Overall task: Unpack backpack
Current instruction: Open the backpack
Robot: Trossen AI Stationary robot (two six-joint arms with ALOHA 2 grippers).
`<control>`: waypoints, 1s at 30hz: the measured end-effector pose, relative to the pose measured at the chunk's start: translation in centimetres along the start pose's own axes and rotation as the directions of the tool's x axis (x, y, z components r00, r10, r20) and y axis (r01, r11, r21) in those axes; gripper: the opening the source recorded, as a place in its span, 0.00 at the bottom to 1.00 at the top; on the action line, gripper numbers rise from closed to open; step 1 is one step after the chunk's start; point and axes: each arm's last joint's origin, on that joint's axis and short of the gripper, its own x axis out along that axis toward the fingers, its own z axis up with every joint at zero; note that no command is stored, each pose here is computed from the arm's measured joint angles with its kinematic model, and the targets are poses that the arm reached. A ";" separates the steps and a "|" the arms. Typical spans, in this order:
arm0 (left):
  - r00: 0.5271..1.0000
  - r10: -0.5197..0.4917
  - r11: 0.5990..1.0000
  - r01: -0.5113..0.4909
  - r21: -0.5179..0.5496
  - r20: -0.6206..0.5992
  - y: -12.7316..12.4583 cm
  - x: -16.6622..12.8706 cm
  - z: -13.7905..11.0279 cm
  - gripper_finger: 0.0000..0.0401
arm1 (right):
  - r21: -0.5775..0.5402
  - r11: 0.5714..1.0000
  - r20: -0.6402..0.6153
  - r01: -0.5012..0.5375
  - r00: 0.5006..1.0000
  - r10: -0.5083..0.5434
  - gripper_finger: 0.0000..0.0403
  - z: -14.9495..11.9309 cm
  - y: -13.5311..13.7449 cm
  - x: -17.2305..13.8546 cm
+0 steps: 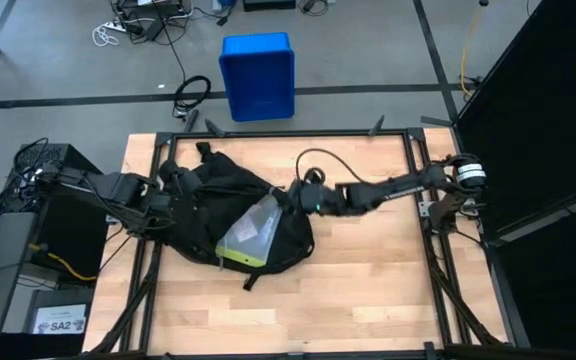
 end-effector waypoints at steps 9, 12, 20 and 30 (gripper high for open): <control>1.000 0.001 1.000 -0.001 0.008 -0.006 -0.3 0.2 0.1 0.00 | 0.003 0.998 -0.066 -0.061 0.996 0.061 0.38 -2.1 -0.6 3.5; 1.000 -0.002 1.000 0.002 0.007 -0.007 -0.3 0.2 0.1 0.00 | 0.005 1.000 -0.076 -0.024 0.997 0.025 0.35 -2.7 -1.1 4.4; 1.000 -0.002 1.000 0.002 0.007 -0.008 -0.3 0.2 0.1 0.00 | 0.005 0.998 -0.049 0.063 0.997 -0.063 0.22 -2.4 -2.4 5.0; 1.000 -0.005 1.000 0.005 0.011 -0.010 -0.3 0.2 0.1 0.00 | -0.079 0.996 -0.086 0.041 0.995 -0.048 0.02 -2.5 -3.3 5.2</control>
